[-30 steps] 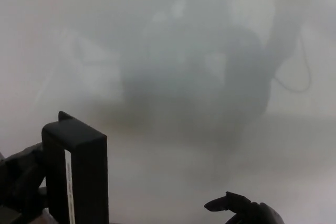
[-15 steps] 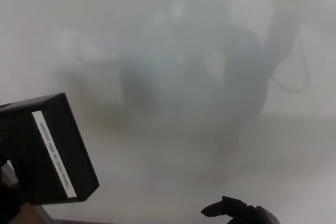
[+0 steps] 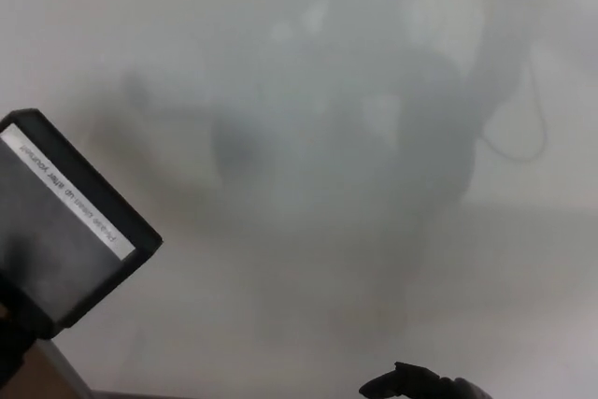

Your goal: A magnetic marker holder is on the left hand side of the white board, the robot put the index and middle finger into the opening of the container and pull off the magnetic holder and hand it to a human on the left hand side.

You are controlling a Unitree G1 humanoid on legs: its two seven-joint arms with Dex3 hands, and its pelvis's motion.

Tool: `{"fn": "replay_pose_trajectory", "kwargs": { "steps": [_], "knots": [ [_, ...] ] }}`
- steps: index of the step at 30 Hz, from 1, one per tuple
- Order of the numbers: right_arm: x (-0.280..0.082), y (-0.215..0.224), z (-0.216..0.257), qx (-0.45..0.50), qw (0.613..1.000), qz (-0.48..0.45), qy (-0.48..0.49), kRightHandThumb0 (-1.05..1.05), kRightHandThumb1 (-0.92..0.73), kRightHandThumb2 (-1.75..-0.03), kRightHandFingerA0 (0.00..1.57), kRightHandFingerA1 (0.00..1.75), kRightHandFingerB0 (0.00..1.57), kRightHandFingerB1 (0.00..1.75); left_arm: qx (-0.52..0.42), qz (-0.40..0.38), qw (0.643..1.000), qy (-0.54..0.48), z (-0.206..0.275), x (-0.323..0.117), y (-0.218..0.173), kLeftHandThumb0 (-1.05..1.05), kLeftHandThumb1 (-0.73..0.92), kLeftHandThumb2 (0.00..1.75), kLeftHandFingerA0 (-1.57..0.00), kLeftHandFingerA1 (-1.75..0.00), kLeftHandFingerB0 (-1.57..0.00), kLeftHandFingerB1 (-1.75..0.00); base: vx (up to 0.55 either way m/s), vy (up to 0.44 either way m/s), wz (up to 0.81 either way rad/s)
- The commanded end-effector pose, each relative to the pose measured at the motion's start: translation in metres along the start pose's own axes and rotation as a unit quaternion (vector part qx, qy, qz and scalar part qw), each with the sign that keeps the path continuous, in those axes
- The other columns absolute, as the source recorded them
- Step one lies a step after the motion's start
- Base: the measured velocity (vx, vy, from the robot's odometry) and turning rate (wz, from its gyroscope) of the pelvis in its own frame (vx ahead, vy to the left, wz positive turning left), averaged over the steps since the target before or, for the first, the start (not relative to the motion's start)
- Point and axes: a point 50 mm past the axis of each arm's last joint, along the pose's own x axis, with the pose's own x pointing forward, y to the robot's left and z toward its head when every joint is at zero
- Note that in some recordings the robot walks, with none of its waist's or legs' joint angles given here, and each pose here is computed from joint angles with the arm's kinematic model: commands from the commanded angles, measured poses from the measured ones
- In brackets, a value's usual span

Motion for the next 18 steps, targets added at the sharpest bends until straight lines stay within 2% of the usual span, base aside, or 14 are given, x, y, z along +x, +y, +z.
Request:
{"fn": "replay_pose_trajectory", "kwargs": {
  "steps": [1,4,5,8,9,10,11,12,14,15,16,17,18],
  "knots": [
    [-0.0240,-0.0008,-0.0248,-0.076,0.996,-0.008,0.055,-0.44,-0.60,-0.58,0.93,0.83,0.74,0.58,-0.115,-0.288,0.932,-0.188,0.0353,0.0055,-0.0505,-0.78,0.57,0.58,-0.44,-0.37,-0.31,-0.32,0.00,0.000,0.00],
    [-0.0238,-0.0012,-0.0245,-0.076,0.996,-0.008,0.052,-0.44,-0.60,-0.58,0.92,0.83,0.74,0.58,-0.115,-0.287,0.932,-0.187,0.0323,0.0051,-0.0531,-0.82,0.48,0.62,-0.43,-0.39,-0.32,-0.34,0.00,0.000,0.00],
    [-0.0235,-0.0014,-0.0243,-0.077,0.996,-0.008,0.051,-0.44,-0.60,-0.58,0.92,0.83,0.74,0.58,-0.112,-0.286,0.933,-0.187,0.0320,0.0048,-0.0539,-0.67,0.39,0.83,-0.43,-0.52,-0.18,-0.38,0.00,0.000,0.00],
    [-0.0227,-0.0016,-0.0239,-0.083,0.995,-0.007,0.049,-0.45,-0.61,-0.58,0.92,0.82,0.74,0.58,-0.104,-0.286,0.935,-0.182,0.0329,0.0046,-0.0554,-0.68,0.39,0.82,-0.41,-0.50,-0.19,-0.39,0.00,0.000,0.00],
    [-0.0226,-0.0017,-0.0238,-0.086,0.995,-0.008,0.047,-0.44,-0.60,-0.58,0.92,0.83,0.75,0.59,-0.102,-0.288,0.935,-0.180,0.0331,0.0048,-0.0558,-0.79,0.44,0.63,-0.40,-0.38,-0.34,-0.35,0.00,0.000,0.00],
    [-0.0225,-0.0018,-0.0237,-0.089,0.995,-0.009,0.045,-0.44,-0.60,-0.58,0.92,0.83,0.75,0.59,-0.101,-0.289,0.935,-0.179,0.0332,0.0050,-0.0561,-0.79,0.44,0.63,-0.40,-0.38,-0.34,-0.35,0.00,0.000,0.00],
    [-0.0222,-0.0020,-0.0236,-0.091,0.995,-0.009,0.044,-0.44,-0.60,-0.58,0.92,0.84,0.75,0.59,-0.100,-0.290,0.935,-0.179,0.0334,0.0051,-0.0562,-0.68,0.39,0.82,-0.41,-0.49,-0.22,-0.39,0.00,0.000,0.00],
    [-0.0214,-0.0023,-0.0234,-0.092,0.995,-0.009,0.044,-0.44,-0.61,-0.58,0.93,0.85,0.75,0.59,-0.098,-0.292,0.934,-0.180,0.0337,0.0052,-0.0565,-0.82,0.45,0.62,-0.40,-0.37,-0.34,-0.35,0.00,0.000,0.00],
    [-0.0209,-0.0024,-0.0233,-0.092,0.995,-0.009,0.044,-0.44,-0.61,-0.58,0.93,0.85,0.75,0.59,-0.097,-0.293,0.934,-0.182,0.0339,0.0053,-0.0568,-0.82,0.45,0.62,-0.40,-0.37,-0.34,-0.35,0.00,0.000,0.00],
    [-0.0205,-0.0022,-0.0233,-0.091,0.995,-0.006,0.046,-0.44,-0.60,-0.58,0.92,0.83,0.74,0.59,-0.098,-0.296,0.932,-0.182,0.0341,0.0057,-0.0569,-0.67,0.38,0.82,-0.40,-0.49,-0.20,-0.39,0.00,0.000,0.00],
    [-0.0205,-0.0023,-0.0232,-0.091,0.995,-0.006,0.046,-0.43,-0.60,-0.58,0.93,0.80,0.74,0.59,-0.100,-0.296,0.932,-0.182,0.0340,0.0055,-0.0568,-0.81,0.45,0.61,-0.41,-0.37,-0.35,-0.35,0.00,0.000,0.00],
    [-0.0207,-0.0024,-0.0232,-0.092,0.995,-0.006,0.044,-0.43,-0.60,-0.58,0.93,0.80,0.74,0.59,-0.102,-0.294,0.932,-0.184,0.0338,0.0049,-0.0566,-0.81,0.45,0.61,-0.41,-0.37,-0.35,-0.35,0.00,0.000,0.00],
    [-0.0205,-0.0025,-0.0235,-0.094,0.995,-0.006,0.045,-0.44,-0.60,-0.58,0.93,0.80,0.74,0.58,-0.093,-0.288,0.934,-0.187,0.0341,0.0048,-0.0574,-0.74,0.41,0.84,-0.45,-0.49,-0.19,-0.37,0.00,0.000,0.00]
  ]
}}
